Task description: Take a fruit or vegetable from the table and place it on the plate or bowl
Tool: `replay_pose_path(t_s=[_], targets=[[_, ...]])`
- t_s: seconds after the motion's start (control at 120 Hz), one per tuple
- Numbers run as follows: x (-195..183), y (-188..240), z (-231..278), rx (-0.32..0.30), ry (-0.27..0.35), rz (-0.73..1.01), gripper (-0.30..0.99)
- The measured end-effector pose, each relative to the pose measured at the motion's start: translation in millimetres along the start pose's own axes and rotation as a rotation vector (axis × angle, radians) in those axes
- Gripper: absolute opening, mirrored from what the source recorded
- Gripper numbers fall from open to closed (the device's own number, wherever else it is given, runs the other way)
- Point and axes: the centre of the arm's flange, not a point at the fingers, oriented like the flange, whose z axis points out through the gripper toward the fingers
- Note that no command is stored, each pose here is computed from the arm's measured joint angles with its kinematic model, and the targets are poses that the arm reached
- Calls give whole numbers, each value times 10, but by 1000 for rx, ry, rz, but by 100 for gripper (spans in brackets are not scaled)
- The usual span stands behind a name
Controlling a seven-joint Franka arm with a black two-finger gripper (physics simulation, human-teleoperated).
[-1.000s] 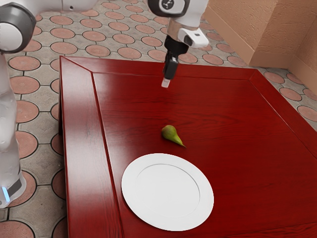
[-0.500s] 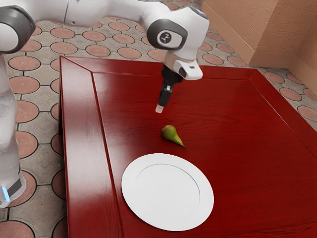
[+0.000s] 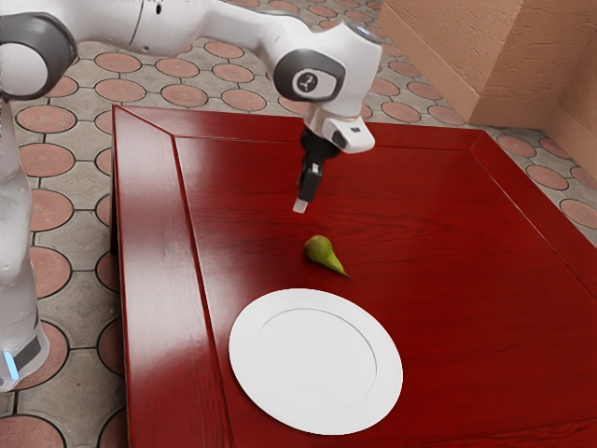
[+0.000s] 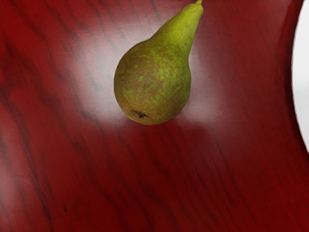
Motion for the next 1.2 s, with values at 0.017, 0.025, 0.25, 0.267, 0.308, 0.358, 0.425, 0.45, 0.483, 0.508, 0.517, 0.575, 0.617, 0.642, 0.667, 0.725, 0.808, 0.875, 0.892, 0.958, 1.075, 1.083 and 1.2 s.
replay_pose_path(t_s=[0.017, 0.025, 0.25, 0.267, 0.308, 0.358, 0.425, 0.45, 0.483, 0.508, 0.517, 0.575, 0.617, 0.642, 0.667, 0.725, 0.808, 0.875, 0.892, 0.958, 1.075, 1.083, 1.2], targets=[[8, 0, 12, 0, -1, 1, 69], [12, 0, 16, 0, 0, 1, 69], [85, 42, 57, 6, 11, 16, 69], [94, 41, 71, 6, 10, 17, 69], [121, 36, 110, 5, 8, 18, 69], [158, 26, 171, 3, 4, 19, 69], [203, 13, 241, 1, 2, 20, 69], [214, 10, 252, 1, 4, 21, 69], [226, 7, 266, 1, 6, 21, 69], [232, 6, 289, 0, 5, 21, 69], [235, 6, 296, 0, 5, 21, 69], [258, 3, 339, -4, 11, 20, 69], [285, -4, 392, -9, 11, 19, 69], [298, -8, 417, -11, 11, 19, 69], [309, -11, 433, -12, 13, 18, 69], [326, -20, 456, -13, 19, 17, 69], [357, -40, 495, -15, 28, 14, 69], [391, -58, 550, -20, 32, 10, 69], [402, -62, 569, -22, 33, 10, 69], [445, -64, 639, -30, 35, 8, 69], [496, -51, 703, -37, 41, 9, 69], [498, -51, 706, -37, 41, 9, 69], [536, -64, 798, -43, 35, 8, 69]])
